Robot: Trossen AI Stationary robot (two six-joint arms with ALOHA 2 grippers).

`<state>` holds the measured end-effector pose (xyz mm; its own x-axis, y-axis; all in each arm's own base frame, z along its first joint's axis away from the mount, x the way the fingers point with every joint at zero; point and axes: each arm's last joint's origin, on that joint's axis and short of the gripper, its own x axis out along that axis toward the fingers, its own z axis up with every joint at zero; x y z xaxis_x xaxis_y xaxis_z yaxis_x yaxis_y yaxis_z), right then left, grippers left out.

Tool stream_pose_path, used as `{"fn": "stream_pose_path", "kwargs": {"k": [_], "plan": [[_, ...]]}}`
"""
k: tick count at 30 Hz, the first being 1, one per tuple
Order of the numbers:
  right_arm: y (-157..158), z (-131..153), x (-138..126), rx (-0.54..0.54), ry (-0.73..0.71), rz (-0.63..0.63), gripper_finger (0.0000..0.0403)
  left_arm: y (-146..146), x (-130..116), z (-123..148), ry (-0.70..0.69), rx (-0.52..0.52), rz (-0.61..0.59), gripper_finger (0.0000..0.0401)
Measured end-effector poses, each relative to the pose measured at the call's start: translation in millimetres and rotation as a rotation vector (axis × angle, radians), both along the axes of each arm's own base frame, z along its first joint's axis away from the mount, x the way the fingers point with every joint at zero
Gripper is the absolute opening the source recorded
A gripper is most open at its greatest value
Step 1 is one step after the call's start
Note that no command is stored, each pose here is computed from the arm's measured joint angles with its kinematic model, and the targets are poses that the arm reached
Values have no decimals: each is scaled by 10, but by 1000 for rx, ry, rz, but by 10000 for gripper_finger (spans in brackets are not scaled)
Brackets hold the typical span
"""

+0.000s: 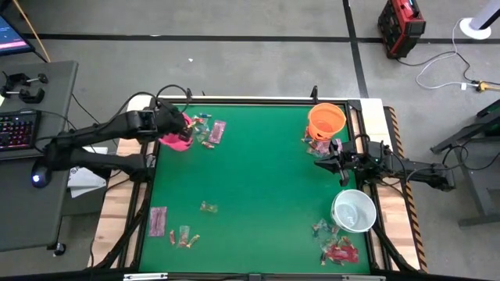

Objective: Sort candy by brand, put in halloween buckets
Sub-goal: Put the red candy into the pink bucket

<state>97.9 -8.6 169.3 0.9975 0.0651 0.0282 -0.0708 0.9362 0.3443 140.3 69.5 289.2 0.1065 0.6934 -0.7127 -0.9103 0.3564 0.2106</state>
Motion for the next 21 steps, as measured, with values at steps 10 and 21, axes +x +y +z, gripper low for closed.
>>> {"fn": "stream_pose_path", "kwargs": {"k": [10, 21], "plan": [[0, -1, 0, 0, 0, 0, 0, 38, -19, 58, -14, -63, -47, 161], [0, 0, 0, 0, 0, 0, 0, -64, 289, 474, -642, -115, -375, 174]]}}
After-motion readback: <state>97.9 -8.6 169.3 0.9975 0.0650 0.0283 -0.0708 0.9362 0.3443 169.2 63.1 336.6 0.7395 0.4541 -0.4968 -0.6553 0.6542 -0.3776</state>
